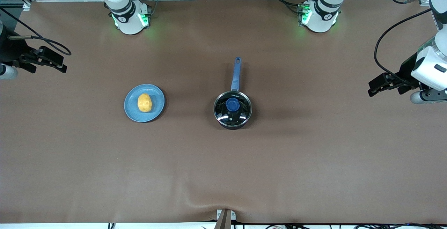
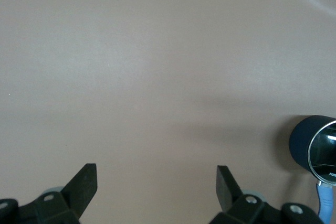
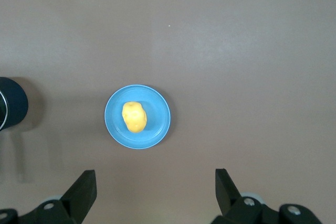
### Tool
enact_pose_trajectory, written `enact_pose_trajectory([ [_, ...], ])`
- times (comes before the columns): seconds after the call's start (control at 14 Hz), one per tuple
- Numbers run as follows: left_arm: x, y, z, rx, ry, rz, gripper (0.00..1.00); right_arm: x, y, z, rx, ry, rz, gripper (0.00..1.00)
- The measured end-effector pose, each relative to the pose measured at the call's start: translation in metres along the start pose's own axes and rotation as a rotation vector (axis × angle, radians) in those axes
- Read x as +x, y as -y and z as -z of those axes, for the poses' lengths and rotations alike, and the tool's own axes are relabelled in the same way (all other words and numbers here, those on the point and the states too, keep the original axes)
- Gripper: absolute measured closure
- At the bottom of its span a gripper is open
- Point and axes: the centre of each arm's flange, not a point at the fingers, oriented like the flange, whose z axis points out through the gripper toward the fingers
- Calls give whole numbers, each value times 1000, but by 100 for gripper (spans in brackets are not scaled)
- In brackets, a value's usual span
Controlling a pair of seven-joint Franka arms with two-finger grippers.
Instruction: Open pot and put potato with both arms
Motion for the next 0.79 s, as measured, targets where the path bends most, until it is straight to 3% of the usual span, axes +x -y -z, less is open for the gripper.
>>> enact_pose_trajectory([
  [0.79,2,6,1,-34,-9,67,0,0,-2,0,0,0,-3,0],
])
